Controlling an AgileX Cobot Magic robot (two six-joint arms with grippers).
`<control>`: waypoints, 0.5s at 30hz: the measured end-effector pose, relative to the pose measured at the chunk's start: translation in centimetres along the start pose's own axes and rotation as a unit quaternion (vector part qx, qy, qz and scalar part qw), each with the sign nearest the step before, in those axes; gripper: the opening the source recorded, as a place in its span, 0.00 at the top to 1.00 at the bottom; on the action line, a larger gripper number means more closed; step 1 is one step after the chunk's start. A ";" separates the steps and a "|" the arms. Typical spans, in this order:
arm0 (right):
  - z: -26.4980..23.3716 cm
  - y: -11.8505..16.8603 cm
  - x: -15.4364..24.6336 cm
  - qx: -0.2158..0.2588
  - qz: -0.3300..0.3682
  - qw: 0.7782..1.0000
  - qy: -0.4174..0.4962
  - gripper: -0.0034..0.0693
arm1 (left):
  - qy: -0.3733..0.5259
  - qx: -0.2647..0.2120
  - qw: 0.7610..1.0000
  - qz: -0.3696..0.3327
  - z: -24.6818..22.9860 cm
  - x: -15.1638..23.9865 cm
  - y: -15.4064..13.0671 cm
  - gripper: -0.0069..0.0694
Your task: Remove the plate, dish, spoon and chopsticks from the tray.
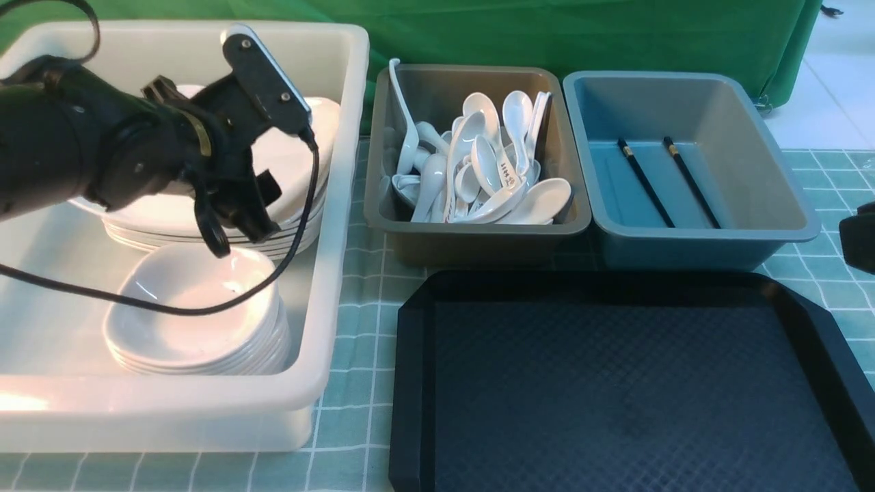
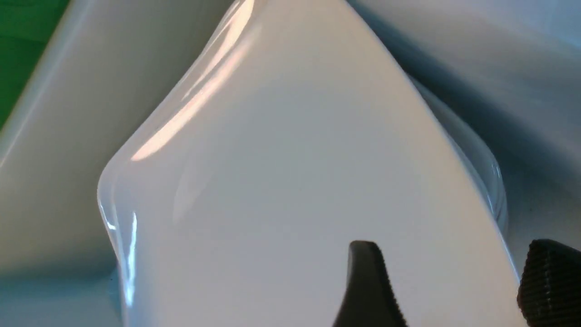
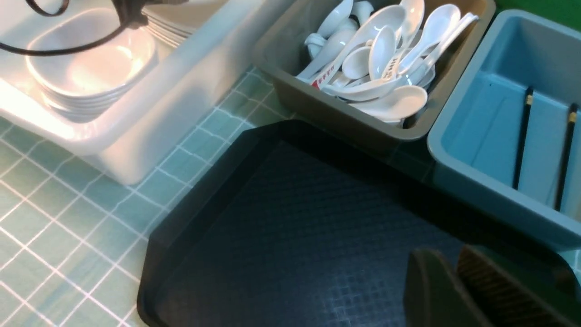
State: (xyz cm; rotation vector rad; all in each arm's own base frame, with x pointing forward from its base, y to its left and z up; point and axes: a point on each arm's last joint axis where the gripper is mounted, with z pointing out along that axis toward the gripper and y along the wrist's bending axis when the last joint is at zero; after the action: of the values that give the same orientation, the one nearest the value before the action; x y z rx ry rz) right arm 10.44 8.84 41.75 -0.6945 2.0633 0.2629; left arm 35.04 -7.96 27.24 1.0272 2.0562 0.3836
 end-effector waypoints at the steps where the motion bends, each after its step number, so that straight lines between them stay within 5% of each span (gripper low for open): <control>1: 0.0 0.0 0.0 0.000 0.000 1.000 0.001 0.78 | -0.006 0.001 1.000 -0.013 -0.4 -0.1 0.1 0.33; 10: -0.4 -0.1 0.2 0.001 0.001 1.000 0.003 0.78 | -0.119 -0.005 0.984 -0.134 -8.6 -2.8 1.2 0.34; 15: -1.6 -0.6 0.9 0.005 0.005 1.000 0.007 0.78 | -0.261 0.008 0.939 -0.223 -19.1 -3.9 1.1 0.56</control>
State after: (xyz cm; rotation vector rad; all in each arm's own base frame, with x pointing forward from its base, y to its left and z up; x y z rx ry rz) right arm 9.28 7.32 41.93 -0.6818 2.0813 0.2534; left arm 22.49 -8.82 42.14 0.5594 1.7302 -0.1330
